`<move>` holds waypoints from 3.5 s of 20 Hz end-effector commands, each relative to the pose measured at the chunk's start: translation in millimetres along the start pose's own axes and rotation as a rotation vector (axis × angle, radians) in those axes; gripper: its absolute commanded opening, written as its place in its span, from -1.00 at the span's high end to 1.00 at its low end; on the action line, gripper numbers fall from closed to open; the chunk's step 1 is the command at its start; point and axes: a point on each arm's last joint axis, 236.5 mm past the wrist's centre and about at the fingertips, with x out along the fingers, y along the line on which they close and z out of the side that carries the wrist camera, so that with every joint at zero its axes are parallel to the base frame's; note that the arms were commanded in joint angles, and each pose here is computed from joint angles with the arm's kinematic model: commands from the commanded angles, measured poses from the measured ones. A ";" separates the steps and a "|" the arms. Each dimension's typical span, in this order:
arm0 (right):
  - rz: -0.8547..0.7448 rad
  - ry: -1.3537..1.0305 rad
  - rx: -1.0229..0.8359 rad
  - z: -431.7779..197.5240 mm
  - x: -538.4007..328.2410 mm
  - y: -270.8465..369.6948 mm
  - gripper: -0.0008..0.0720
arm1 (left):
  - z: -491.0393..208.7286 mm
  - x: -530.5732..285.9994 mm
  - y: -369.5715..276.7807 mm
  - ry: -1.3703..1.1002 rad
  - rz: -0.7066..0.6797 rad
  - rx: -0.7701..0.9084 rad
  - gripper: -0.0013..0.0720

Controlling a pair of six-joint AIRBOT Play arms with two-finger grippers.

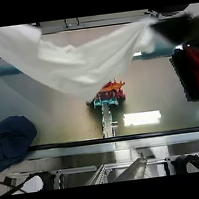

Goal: Fold the shirts.

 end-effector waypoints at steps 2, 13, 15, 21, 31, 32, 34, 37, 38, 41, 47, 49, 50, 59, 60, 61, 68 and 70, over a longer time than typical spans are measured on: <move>-0.024 -0.179 -0.316 78.2 -50.7 102.5 0.94 | 6.3 10.7 -147.0 -0.123 -0.227 0.332 0.92; -0.119 0.212 0.103 -9.1 31.9 -83.7 0.94 | -42.6 39.5 50.2 0.170 0.409 0.273 0.91; -0.149 0.237 0.197 -28.7 49.2 -132.2 0.94 | -26.4 42.3 102.4 0.107 0.449 0.254 0.91; -0.141 0.178 0.203 -9.0 42.2 -168.6 0.94 | 22.2 54.3 86.5 0.056 0.250 0.280 0.91; -0.360 0.567 0.299 -99.7 -0.9 -203.2 0.94 | -143.2 5.9 170.8 0.409 0.285 -0.369 0.93; -0.431 0.603 0.308 -108.7 -11.1 -217.3 0.94 | -165.4 0.6 175.8 0.422 0.286 -0.441 0.93; -0.534 0.661 0.338 -126.7 -26.7 -243.3 0.94 | -219.6 -16.8 189.5 0.475 0.340 -0.539 0.93; -0.589 0.705 0.376 -150.1 -32.0 -278.9 0.86 | -290.4 -43.9 197.6 0.547 0.408 -0.662 0.88; -0.599 0.702 0.394 -155.7 -30.5 -289.5 0.22 | -306.4 -50.6 196.4 0.565 0.418 -0.703 0.16; -0.618 0.705 0.445 -169.8 -28.7 -307.9 -0.86 | -324.7 -60.6 191.6 0.565 0.430 -0.764 -0.98; -0.502 0.947 0.583 -222.1 -52.4 -261.6 -0.86 | -275.1 -82.0 238.3 0.398 0.599 -0.641 -0.98; -0.461 1.056 0.688 -272.1 -64.4 -237.6 -0.86 | -269.9 -83.2 253.7 0.388 0.658 -0.576 -0.98; -0.434 1.100 0.736 -300.1 -67.2 -223.1 -0.86 | -277.7 -85.2 260.6 0.424 0.699 -0.552 -0.98; -0.452 0.997 0.743 -415.4 25.7 -193.8 -0.85 | -343.8 -59.4 275.4 0.703 0.807 -0.382 -0.93; -0.459 0.943 0.757 -415.3 39.3 -197.0 -0.85 | -345.1 -55.1 277.3 0.704 0.811 -0.364 -0.93; -0.464 0.885 0.767 -412.3 51.6 -201.2 -0.85 | -345.7 -52.4 280.0 0.705 0.819 -0.344 -0.93; -0.471 0.734 0.797 -396.0 76.4 -214.9 0.93 | -368.3 -37.9 288.2 0.805 0.846 -0.203 -0.93; -0.459 0.730 0.814 -394.8 78.2 -211.6 0.93 | -379.4 -24.8 288.6 0.845 0.815 -0.212 -0.93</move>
